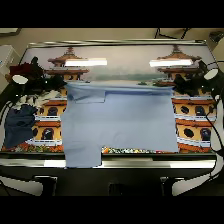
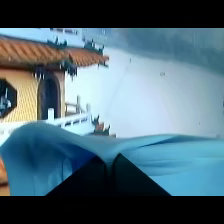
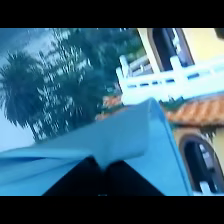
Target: Fold the clothes and pants, and hang the long-sleeved shirts on hangers.
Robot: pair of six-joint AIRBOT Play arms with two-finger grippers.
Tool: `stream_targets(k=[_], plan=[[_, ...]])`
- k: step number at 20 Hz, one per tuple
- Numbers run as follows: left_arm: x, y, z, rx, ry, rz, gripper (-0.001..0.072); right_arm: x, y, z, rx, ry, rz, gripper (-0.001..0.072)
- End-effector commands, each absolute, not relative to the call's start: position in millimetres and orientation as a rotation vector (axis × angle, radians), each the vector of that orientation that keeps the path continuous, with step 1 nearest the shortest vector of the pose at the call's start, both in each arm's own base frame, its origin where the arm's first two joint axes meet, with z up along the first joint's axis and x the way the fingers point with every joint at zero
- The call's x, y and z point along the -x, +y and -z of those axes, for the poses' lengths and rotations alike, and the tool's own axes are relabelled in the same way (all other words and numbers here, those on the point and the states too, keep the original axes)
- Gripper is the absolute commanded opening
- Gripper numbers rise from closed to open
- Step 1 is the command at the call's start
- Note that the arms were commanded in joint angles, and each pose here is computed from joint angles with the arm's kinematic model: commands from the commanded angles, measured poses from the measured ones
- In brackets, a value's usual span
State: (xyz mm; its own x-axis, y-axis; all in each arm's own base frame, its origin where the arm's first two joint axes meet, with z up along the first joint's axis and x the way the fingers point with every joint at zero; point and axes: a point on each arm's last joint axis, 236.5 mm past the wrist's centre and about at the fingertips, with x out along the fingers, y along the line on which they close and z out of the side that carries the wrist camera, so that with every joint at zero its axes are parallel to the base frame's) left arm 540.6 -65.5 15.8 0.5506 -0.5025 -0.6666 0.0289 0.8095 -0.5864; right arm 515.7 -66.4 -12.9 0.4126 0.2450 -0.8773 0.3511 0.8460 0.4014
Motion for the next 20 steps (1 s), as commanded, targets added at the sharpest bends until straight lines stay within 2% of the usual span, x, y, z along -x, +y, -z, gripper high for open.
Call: stream_targets(k=[1,3,5,10,16,17,18,19,20], plan=[[-447.2,-75.8,6.3,0.548,1.332,0.493,0.0020,-410.8,-51.7,26.5,-0.536,1.597,0.009,0.0045],[-410.5,-69.0,38.5,0.501,1.488,0.461,0.0020,-389.4,-49.5,47.9,-0.531,1.680,0.030,0.0045],[-394.8,-69.4,57.5,0.522,1.545,0.448,0.0020,-381.2,-46.7,59.9,-0.542,1.710,0.031,0.0045],[-394.5,-69.9,63.9,0.530,1.546,0.434,0.0020,-389.0,-49.1,67.4,-0.552,1.679,0.068,0.0046],[-394.0,-68.6,75.1,0.563,1.576,0.411,0.0024,-375.2,-44.2,79.4,-0.524,1.724,0.075,0.0054],[-395.7,-66.2,70.9,0.563,1.570,0.412,0.0137,-374.1,-49.5,74.6,-0.502,1.723,0.090,0.0178],[-396.4,-63.6,63.3,0.566,1.572,0.417,0.0381,-373.3,-54.9,63.8,-0.468,1.723,0.093,0.0451],[-396.3,-58.0,51.2,0.566,1.576,0.434,0.0486,-371.0,-62.7,50.3,-0.410,1.725,0.087,0.0525],[-396.6,-49.5,38.4,0.568,1.575,0.443,0.0486,-367.3,-77.9,35.3,-0.352,1.720,0.122,0.0544]])
